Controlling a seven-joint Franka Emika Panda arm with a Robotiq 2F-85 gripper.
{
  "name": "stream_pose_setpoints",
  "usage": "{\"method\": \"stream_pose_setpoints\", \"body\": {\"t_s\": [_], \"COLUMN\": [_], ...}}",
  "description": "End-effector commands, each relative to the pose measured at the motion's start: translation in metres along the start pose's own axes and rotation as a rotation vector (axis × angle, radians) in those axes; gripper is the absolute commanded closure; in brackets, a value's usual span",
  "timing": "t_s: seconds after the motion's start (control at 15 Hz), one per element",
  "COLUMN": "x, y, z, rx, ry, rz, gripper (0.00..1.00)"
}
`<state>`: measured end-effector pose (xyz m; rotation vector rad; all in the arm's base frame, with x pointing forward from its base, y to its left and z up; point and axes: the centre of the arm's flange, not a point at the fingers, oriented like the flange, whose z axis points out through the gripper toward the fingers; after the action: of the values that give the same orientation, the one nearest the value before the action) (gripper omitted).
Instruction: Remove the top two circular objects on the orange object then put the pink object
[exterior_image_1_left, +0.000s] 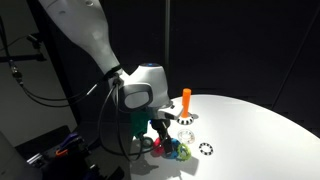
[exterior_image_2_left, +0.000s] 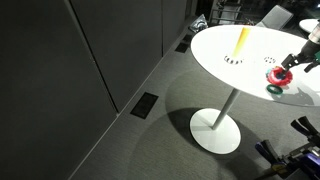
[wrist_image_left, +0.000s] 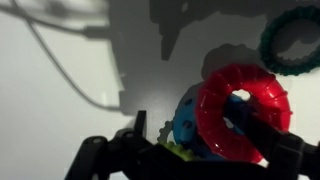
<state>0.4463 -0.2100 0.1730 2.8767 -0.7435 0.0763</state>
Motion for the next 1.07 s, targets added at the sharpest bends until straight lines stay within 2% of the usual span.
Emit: {"method": "stream_pose_setpoints", "body": {"t_s": [0.0, 0.27, 0.33, 0.67, 0.93, 1.0], "x": [0.003, 0.003, 0.003, 0.003, 0.009, 0.011], "y": [0.001, -0.001, -0.001, -0.002, -0.003, -0.003], "z": [0.007, 0.013, 0.015, 0.018, -0.003, -0.009], "rx": [-0.004, -0.005, -0.007, -0.009, 0.008, 0.014], "ry": [0.039, 0.059, 0.062, 0.075, 0.081, 0.084], "rz": [-0.023, -0.024, -0.023, -0.020, -0.015, -0.015], "gripper": [0.00, 0.00, 0.16, 0.60, 0.90, 0.90]}}
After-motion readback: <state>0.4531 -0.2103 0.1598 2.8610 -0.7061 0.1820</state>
